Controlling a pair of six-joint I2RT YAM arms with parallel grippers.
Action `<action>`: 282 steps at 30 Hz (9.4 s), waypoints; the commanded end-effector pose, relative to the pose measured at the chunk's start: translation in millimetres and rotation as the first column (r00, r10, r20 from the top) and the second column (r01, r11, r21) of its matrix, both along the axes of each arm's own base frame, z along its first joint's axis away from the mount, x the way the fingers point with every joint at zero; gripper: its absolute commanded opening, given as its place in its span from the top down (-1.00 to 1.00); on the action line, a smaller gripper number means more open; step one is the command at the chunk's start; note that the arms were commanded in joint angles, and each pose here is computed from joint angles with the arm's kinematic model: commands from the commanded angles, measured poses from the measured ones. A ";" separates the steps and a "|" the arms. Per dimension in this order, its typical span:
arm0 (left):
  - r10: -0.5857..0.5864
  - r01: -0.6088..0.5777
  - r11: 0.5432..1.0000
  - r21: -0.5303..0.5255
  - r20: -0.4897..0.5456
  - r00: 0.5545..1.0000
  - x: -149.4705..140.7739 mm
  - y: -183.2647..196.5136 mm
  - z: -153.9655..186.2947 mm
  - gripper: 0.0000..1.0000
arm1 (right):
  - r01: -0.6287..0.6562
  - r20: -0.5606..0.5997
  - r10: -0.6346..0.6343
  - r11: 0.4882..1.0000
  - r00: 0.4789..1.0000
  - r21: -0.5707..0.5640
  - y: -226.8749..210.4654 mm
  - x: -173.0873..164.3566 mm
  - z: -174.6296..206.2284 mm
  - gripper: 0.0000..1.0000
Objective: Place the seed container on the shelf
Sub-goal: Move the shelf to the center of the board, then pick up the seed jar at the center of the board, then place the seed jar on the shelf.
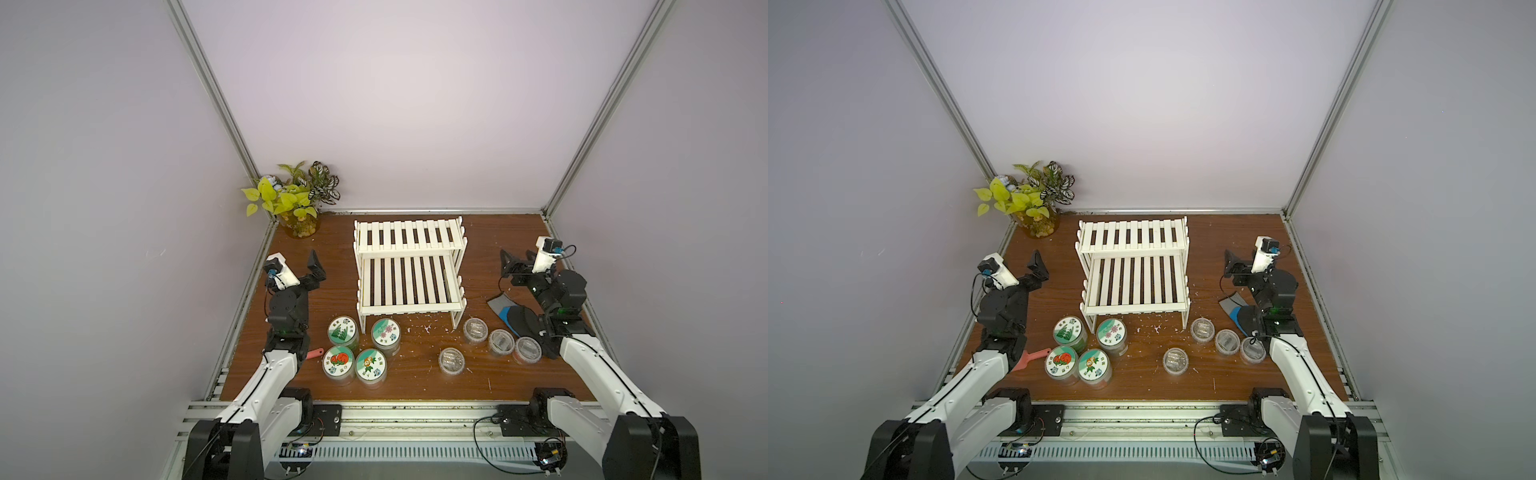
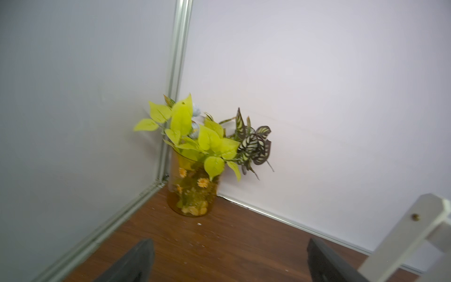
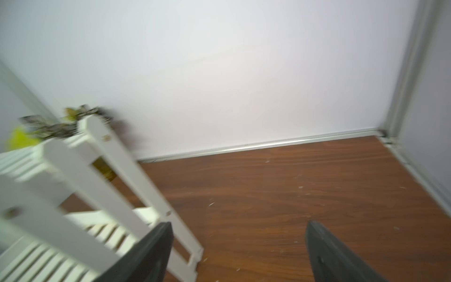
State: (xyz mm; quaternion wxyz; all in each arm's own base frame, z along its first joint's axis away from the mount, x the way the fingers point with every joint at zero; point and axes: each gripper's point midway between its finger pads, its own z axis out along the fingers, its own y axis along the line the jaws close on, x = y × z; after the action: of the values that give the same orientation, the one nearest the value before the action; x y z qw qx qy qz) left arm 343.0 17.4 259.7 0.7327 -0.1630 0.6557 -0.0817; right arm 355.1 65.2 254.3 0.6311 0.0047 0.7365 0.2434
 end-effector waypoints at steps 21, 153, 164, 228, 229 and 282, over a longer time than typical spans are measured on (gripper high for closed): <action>-0.793 0.707 0.609 -0.360 -0.252 0.555 -31.1 -199.8 -62.2 -0.99 | -0.451 -0.321 0.514 0.856 0.795 0.254 121.0 -59.8 -67.3 -0.60; -0.685 0.990 0.052 0.130 -0.717 0.130 -168.0 -317.2 -118.7 -0.99 | -0.632 -0.771 0.219 0.720 0.598 -0.286 154.7 -218.6 -176.5 -0.63; -0.683 0.988 0.067 0.140 -0.716 0.148 -164.7 -317.3 -115.9 -0.99 | -0.635 -0.777 0.225 0.723 0.588 -0.272 154.4 -221.6 -173.2 -0.77; -0.619 0.631 0.768 0.107 -0.126 0.775 -16.9 -191.8 76.0 -0.99 | -0.501 -0.355 0.369 0.747 0.859 -0.437 265.4 -14.0 149.5 -0.39; -0.624 0.634 0.767 0.099 -0.117 0.773 -14.3 -189.8 76.5 -0.99 | -0.508 -0.365 0.368 0.739 0.855 -0.443 268.5 -9.1 147.3 -0.39; -0.689 0.698 0.704 0.128 -0.115 0.716 1.0 -202.9 78.4 -0.99 | -0.510 -0.363 0.381 0.764 0.851 -0.394 289.6 55.3 127.0 -0.58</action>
State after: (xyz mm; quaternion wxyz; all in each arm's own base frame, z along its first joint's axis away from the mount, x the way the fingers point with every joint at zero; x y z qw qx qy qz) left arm 342.3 -187.2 321.3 0.6236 0.1452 0.7077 -0.2986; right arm 410.5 354.2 366.1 0.4153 -0.2930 0.8413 0.1841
